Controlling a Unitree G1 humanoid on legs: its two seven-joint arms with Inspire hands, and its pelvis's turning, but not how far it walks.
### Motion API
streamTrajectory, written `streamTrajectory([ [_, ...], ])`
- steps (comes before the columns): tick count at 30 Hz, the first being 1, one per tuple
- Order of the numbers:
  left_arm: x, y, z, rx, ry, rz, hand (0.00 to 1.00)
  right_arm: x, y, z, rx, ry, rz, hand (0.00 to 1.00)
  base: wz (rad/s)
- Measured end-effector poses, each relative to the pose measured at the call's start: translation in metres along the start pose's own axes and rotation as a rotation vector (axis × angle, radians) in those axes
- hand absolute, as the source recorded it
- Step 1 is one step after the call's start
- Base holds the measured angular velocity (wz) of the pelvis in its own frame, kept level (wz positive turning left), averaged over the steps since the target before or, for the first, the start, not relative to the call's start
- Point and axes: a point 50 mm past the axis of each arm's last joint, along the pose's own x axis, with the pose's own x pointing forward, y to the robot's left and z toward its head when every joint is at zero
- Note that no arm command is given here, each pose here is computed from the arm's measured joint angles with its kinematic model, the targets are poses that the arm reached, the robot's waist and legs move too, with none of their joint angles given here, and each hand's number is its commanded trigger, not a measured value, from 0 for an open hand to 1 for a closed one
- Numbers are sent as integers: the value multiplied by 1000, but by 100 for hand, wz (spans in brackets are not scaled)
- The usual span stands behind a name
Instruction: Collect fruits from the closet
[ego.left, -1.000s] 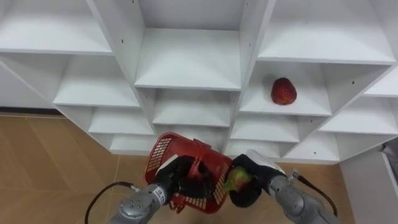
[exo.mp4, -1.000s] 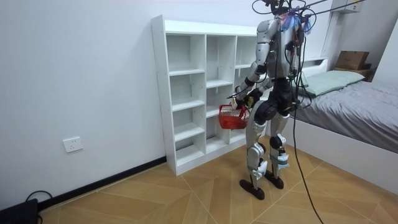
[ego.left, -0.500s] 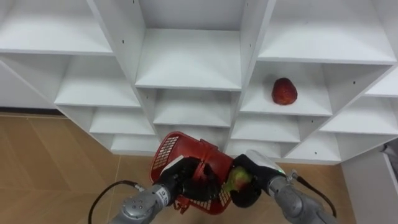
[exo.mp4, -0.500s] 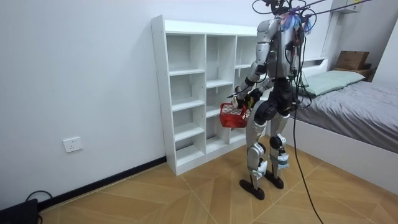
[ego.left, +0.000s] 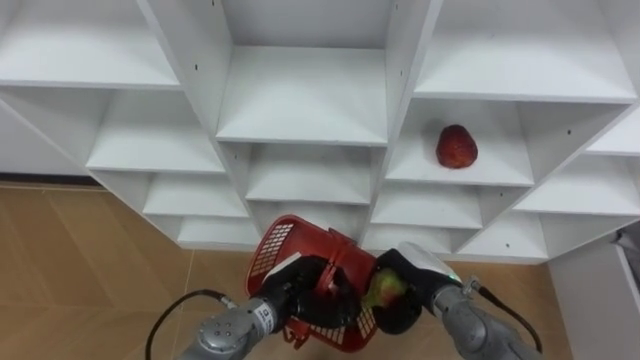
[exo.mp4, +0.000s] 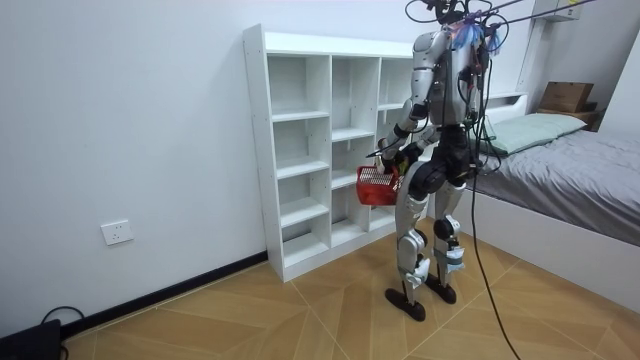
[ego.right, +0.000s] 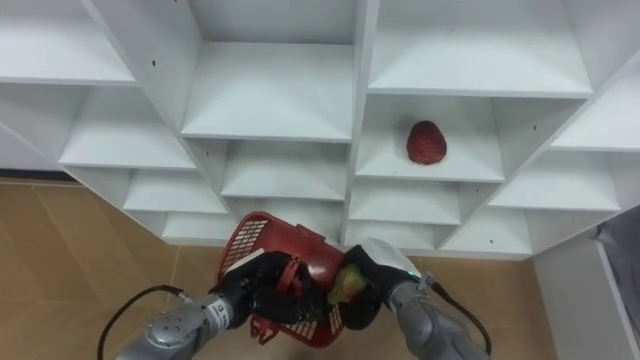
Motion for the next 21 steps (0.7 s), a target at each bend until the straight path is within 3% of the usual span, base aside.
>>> streamTrajectory([
  [21, 1, -4, 2, 13, -8, -18, 100, 1, 0, 2, 6, -4, -30, 100, 0],
])
